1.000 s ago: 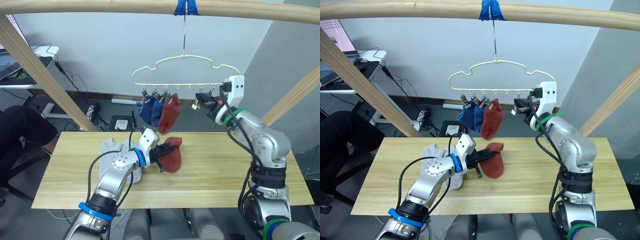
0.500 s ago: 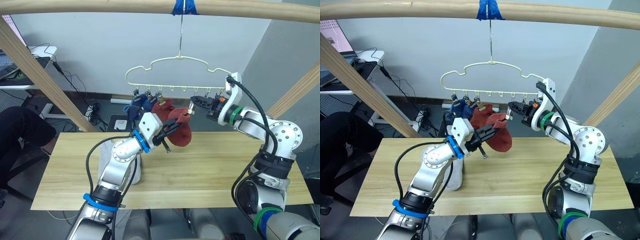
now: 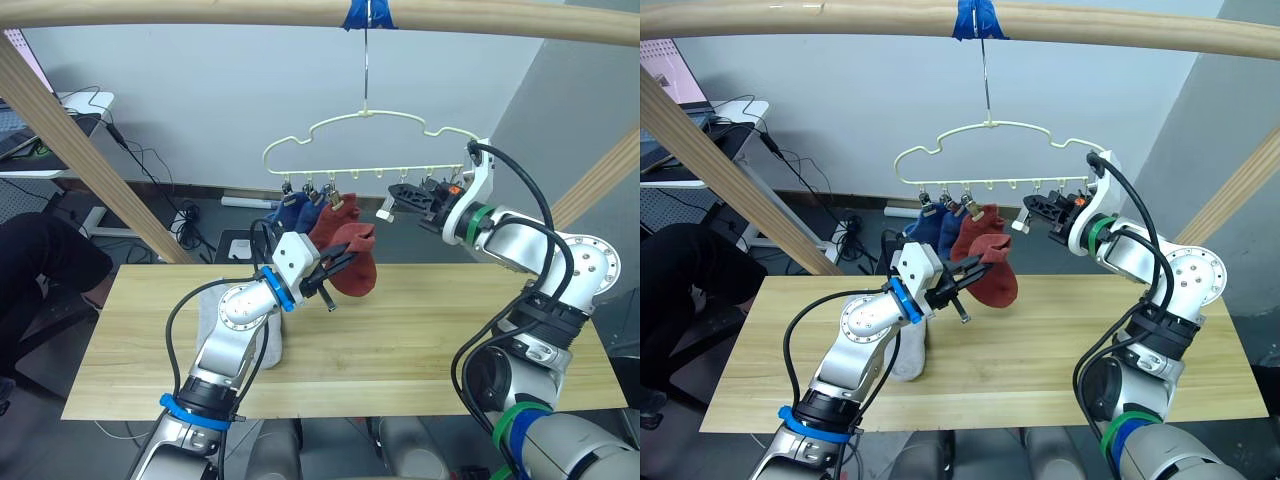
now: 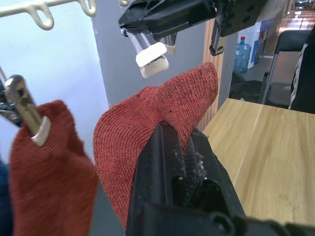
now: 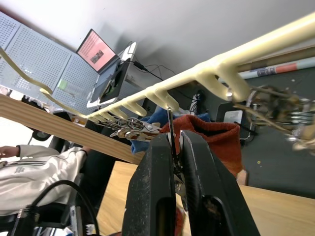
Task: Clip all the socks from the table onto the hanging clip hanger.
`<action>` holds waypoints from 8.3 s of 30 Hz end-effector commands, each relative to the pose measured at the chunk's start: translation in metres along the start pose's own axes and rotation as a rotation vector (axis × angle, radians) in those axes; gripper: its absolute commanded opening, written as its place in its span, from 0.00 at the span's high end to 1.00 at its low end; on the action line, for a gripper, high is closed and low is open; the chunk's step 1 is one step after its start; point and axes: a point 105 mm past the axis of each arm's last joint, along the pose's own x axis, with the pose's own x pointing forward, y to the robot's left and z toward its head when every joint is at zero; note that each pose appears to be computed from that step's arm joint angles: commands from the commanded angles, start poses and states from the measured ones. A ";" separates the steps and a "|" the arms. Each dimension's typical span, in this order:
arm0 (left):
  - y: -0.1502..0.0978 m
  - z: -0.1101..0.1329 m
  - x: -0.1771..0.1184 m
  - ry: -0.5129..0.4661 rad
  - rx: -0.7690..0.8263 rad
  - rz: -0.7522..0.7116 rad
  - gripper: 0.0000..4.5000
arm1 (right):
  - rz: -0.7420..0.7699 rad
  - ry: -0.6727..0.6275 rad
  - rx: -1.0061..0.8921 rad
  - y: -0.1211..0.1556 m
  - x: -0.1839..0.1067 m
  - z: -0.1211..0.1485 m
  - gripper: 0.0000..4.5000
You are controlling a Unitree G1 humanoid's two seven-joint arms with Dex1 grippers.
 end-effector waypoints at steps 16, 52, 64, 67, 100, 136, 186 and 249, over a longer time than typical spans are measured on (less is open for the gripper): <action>0.003 0.029 0.011 -0.130 0.074 0.020 0.99 | 0.048 0.008 0.031 0.015 0.000 -0.004 1.00; 0.017 -0.005 -0.008 0.017 -0.307 -0.075 0.30 | -0.114 -0.069 -0.542 0.014 -0.066 -0.031 0.00; 0.006 0.047 -0.080 0.050 -0.350 -0.239 0.00 | -0.167 -0.230 -0.731 0.023 -0.049 -0.040 0.08; 0.003 0.054 -0.086 0.055 -0.365 -0.204 0.00 | -0.180 -0.261 -0.755 0.025 -0.043 -0.039 0.27; -0.008 0.066 -0.091 0.071 -0.374 -0.031 0.00 | -0.378 -0.451 -0.801 -0.006 -0.015 -0.012 0.39; -0.013 0.067 -0.091 0.074 -0.377 -0.035 0.00 | -0.442 -0.461 -0.799 -0.017 -0.019 -0.002 0.67; -0.016 0.066 -0.090 0.073 -0.375 -0.043 0.00 | -0.489 -0.538 -0.722 -0.016 -0.010 0.020 0.01; -0.023 0.066 -0.092 0.073 -0.374 -0.054 0.00 | -0.481 -0.548 -0.514 0.002 0.002 0.015 0.53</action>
